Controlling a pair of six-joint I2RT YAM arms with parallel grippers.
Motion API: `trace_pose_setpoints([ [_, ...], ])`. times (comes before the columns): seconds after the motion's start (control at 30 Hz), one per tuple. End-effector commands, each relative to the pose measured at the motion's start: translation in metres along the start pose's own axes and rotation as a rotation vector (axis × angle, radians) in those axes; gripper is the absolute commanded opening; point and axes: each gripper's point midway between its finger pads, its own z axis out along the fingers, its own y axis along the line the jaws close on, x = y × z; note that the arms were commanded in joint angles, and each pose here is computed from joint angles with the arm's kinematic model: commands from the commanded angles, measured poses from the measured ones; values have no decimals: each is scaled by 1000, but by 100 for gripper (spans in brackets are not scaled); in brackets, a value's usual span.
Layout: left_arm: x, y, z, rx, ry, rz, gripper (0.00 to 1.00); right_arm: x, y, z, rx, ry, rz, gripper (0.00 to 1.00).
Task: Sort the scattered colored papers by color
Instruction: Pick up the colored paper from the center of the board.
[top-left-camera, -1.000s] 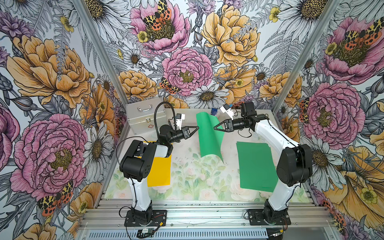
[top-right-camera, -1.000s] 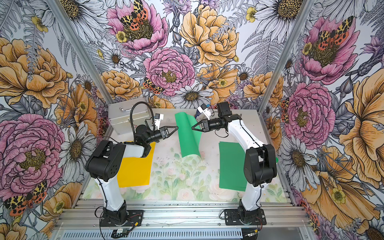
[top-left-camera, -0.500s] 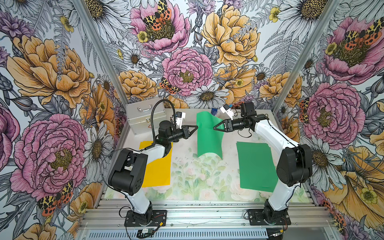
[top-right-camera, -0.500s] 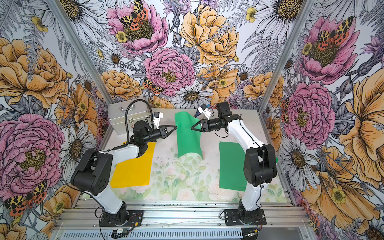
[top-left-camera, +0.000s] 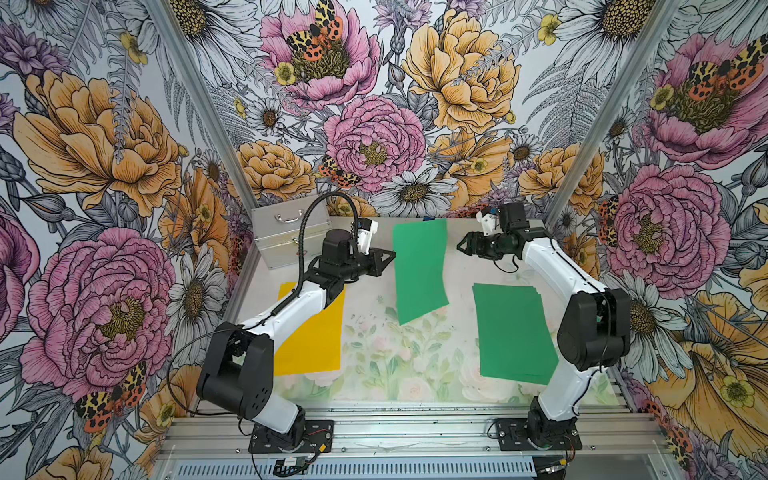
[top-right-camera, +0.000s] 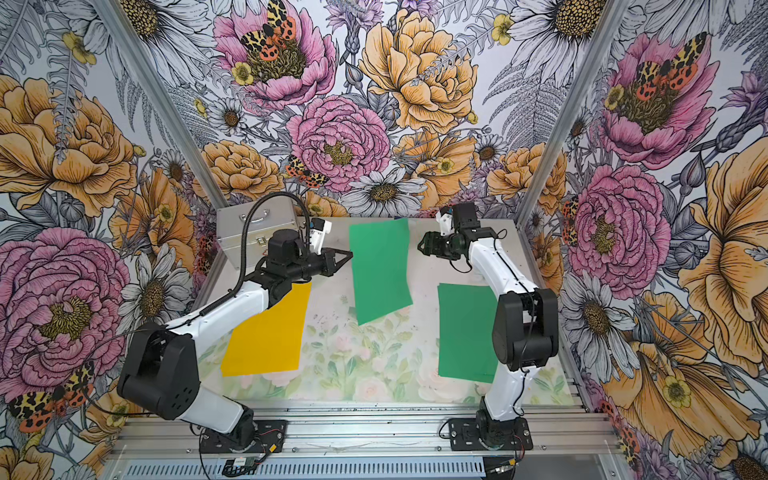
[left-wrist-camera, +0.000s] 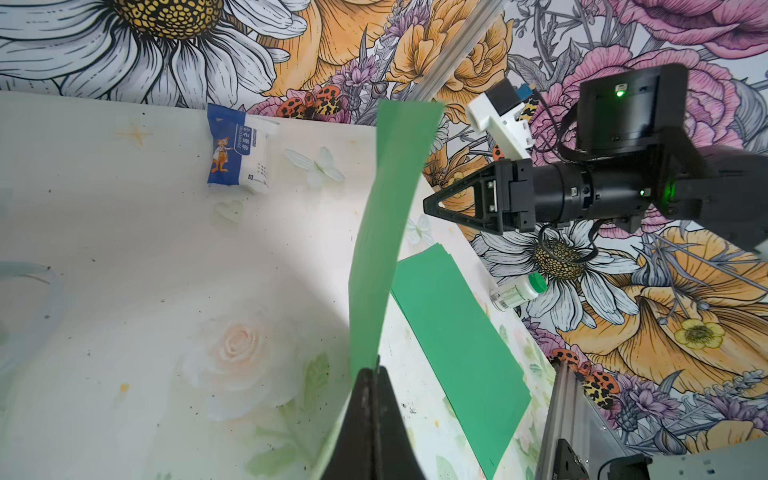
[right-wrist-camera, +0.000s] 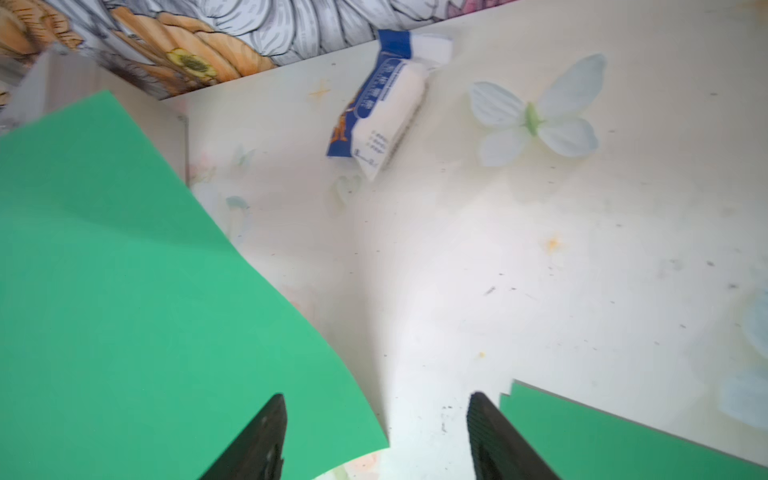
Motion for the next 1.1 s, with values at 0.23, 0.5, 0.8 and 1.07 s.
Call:
trace_pose_setpoints([
  [0.23, -33, -12, -28, -170, 15, -62, 0, 4, -25, -42, 201, -108, 88, 81],
  [0.5, -46, -93, -11, 44, 39, 64, 0, 15, -3, -84, 173, -192, 62, 54],
  [0.8, -51, -167, 23, 234, 85, 127, 0, 15, 20, -136, 103, -306, 57, 18],
  [1.07, -39, -225, 56, 423, 164, 164, 0, 13, 33, -201, 81, -474, 41, 0],
])
